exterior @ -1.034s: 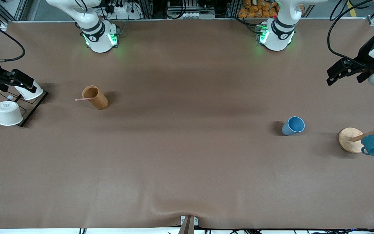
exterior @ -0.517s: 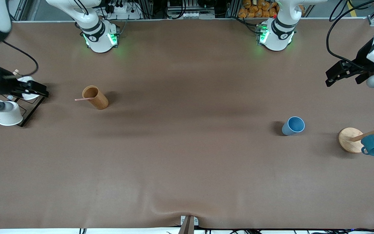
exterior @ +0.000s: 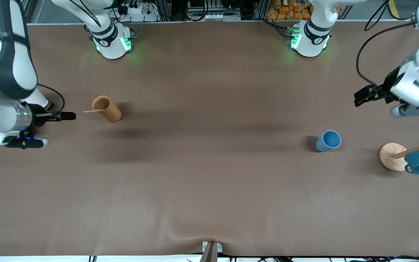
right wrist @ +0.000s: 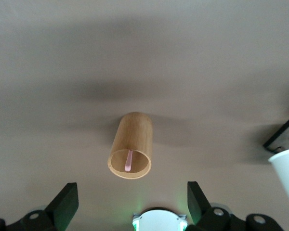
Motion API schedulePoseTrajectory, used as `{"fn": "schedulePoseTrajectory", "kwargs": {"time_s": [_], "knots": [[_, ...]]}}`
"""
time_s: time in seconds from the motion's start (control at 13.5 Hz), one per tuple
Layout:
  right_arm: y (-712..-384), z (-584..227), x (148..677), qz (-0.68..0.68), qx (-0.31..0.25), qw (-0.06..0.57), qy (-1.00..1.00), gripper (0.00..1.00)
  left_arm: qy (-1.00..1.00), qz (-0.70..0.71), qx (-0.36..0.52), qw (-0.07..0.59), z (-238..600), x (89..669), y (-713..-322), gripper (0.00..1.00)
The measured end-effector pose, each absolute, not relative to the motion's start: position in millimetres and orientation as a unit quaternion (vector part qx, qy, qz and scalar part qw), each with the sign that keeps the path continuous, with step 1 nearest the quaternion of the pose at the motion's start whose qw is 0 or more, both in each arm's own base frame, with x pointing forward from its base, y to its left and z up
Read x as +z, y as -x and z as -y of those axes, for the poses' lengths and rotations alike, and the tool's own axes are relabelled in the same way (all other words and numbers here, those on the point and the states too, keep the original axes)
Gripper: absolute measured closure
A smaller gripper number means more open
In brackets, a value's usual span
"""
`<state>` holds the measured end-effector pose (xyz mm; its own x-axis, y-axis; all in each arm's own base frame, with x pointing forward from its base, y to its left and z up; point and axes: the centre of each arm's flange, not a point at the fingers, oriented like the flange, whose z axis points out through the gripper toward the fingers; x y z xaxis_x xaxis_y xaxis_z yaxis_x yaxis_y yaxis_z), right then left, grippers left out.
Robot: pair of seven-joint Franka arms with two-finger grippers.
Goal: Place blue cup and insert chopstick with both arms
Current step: 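Reach the left gripper to the blue cup while the right gripper reaches the chopstick, then grasp the blue cup with the left gripper while the right gripper grasps the chopstick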
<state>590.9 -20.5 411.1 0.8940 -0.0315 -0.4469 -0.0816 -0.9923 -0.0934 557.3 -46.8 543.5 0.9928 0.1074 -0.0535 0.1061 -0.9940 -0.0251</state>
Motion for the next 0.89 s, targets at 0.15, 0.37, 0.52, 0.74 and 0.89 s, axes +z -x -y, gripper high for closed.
{"fn": "schedulePoseTrajectory", "kwargs": {"time_s": [0.15,0.37,0.52,0.74,0.89], "knots": [[-588,25,383,-0.036,0.255,0.061,0.964,0.0,0.998,0.06,0.015,0.009,39,499,-560,0.0],[-581,19,357,-0.038,0.282,0.066,0.956,0.03,0.998,0.062,-0.014,0.004,35,436,-556,0.0],[-577,12,349,-0.037,0.292,0.066,0.953,0.22,0.997,0.064,-0.031,0.001,32,394,-550,0.0],[-573,7,340,-0.038,0.303,0.066,0.95,0.41,0.997,0.075,-0.032,-0.001,18,342,-550,0.0],[-571,7,335,-0.039,0.307,0.067,0.948,0.47,0.997,0.075,-0.026,-0.002,5,316,-553,0.0]]}}
